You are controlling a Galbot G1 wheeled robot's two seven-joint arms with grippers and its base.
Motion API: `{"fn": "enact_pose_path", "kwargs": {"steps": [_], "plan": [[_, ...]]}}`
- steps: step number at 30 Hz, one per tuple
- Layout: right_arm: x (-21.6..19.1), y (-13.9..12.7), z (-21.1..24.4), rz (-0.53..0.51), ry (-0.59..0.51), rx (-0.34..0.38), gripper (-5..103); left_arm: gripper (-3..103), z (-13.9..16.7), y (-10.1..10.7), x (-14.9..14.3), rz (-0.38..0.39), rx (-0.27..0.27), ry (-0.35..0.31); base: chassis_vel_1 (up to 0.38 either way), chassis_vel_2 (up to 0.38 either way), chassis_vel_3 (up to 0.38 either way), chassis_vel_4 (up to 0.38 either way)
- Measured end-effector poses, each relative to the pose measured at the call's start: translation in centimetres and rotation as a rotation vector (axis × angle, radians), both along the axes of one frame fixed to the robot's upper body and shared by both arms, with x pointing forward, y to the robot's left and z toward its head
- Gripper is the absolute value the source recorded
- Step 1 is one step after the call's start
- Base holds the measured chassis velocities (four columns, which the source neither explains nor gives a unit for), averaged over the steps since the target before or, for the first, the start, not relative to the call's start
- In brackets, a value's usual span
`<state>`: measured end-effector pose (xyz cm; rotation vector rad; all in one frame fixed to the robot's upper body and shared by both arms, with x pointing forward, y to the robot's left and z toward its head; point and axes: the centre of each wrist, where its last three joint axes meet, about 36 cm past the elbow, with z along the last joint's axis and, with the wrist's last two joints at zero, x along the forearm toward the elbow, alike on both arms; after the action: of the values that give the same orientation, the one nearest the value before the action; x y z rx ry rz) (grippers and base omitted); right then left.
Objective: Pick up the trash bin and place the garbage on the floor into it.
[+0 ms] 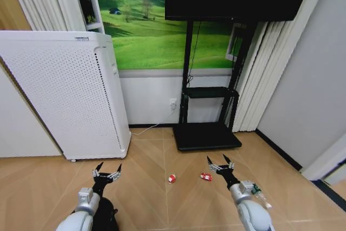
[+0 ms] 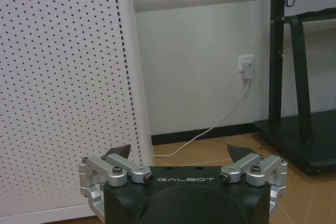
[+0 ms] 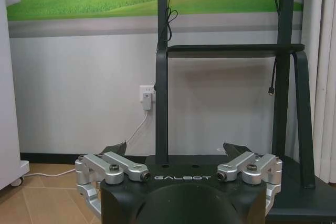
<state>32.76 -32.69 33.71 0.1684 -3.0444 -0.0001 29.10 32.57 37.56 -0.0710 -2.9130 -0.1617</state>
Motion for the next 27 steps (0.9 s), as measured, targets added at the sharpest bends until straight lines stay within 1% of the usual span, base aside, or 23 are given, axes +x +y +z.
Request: {"fn": "enact_pose_path", "kwargs": {"steps": [3,5,6,8,10,12,14,15,16,17,18,19,21,23,24,25,26,27], "plan": [[0.0,0.0,0.0,-0.001,0.001,0.0,100,100,-0.1,0.0,0.0,0.0,-0.001,-0.002,0.0,0.0,0.0,0.0],[0.0,0.0,-0.1,-0.004,0.002,0.0,100,100,-0.3,0.0,0.0,0.002,-0.005,-0.022,0.0,0.0,0.0,0.0],[0.0,0.0,-0.1,-0.004,0.002,0.0,100,100,-0.3,0.0,0.0,0.002,-0.005,-0.022,0.0,0.0,0.0,0.0],[0.0,0.0,-0.1,-0.008,0.006,-0.001,100,100,-0.5,0.0,0.1,0.019,-0.004,-0.04,0.0,0.0,0.0,0.0],[0.0,0.0,-0.1,-0.009,0.007,-0.001,100,100,-0.6,0.0,0.0,0.024,-0.002,-0.038,0.0,0.0,0.0,0.0],[-0.1,0.0,-0.1,-0.016,0.014,-0.001,100,100,-0.1,-0.1,-0.5,0.046,0.003,-0.026,0.0,0.0,0.0,0.0],[-0.1,-0.2,-0.1,-0.025,0.019,-0.002,100,100,1.0,-0.3,-1.7,0.073,0.009,0.001,0.0,0.0,0.0,0.0],[-0.1,-0.2,-0.1,-0.025,0.019,-0.002,100,100,1.0,-0.3,-1.7,0.073,0.009,0.001,0.0,0.0,0.0,0.0],[-0.2,-0.3,-0.1,-0.031,0.023,-0.001,100,100,1.9,-0.3,-2.9,0.103,0.012,0.031,0.0,0.0,0.0,0.0],[-0.2,-0.3,-0.1,-0.031,0.023,-0.001,100,100,1.9,-0.3,-2.9,0.103,0.012,0.031,0.0,0.0,0.0,0.0],[-0.3,-0.4,-0.1,-0.036,0.026,0.001,100,100,2.6,-0.2,-4.0,0.122,0.009,0.049,0.0,0.0,0.0,0.0],[-0.3,-0.4,-0.1,-0.036,0.026,0.001,100,100,2.6,-0.2,-4.0,0.122,0.009,0.049,0.0,0.0,0.0,0.0],[-1.0,-0.9,-0.3,-0.055,0.033,-0.002,100,100,4.2,0.4,-5.3,0.144,0.009,0.084,0.0,0.0,0.0,0.0],[-1.7,-1.4,-0.3,-0.081,0.034,-0.004,100,100,5.3,1.3,-5.7,0.149,0.012,0.092,0.0,0.0,0.0,0.0],[-1.7,-1.4,-0.3,-0.081,0.034,-0.004,100,100,5.3,1.3,-5.7,0.149,0.012,0.092,0.0,0.0,0.0,0.0],[-1.8,-1.5,-0.4,-0.09,0.035,-0.002,100,100,5.7,2.2,-6.3,0.155,0.019,0.099,0.0,0.0,0.0,0.0],[-1.8,-1.5,-0.4,-0.092,0.035,-0.001,100,100,6.1,3.5,-7.1,0.164,0.025,0.117,0.0,0.0,0.0,0.0],[-1.8,-1.5,-0.4,-0.092,0.035,-0.001,100,100,6.1,3.5,-7.1,0.164,0.025,0.117,0.0,0.0,0.0,0.0]]}}
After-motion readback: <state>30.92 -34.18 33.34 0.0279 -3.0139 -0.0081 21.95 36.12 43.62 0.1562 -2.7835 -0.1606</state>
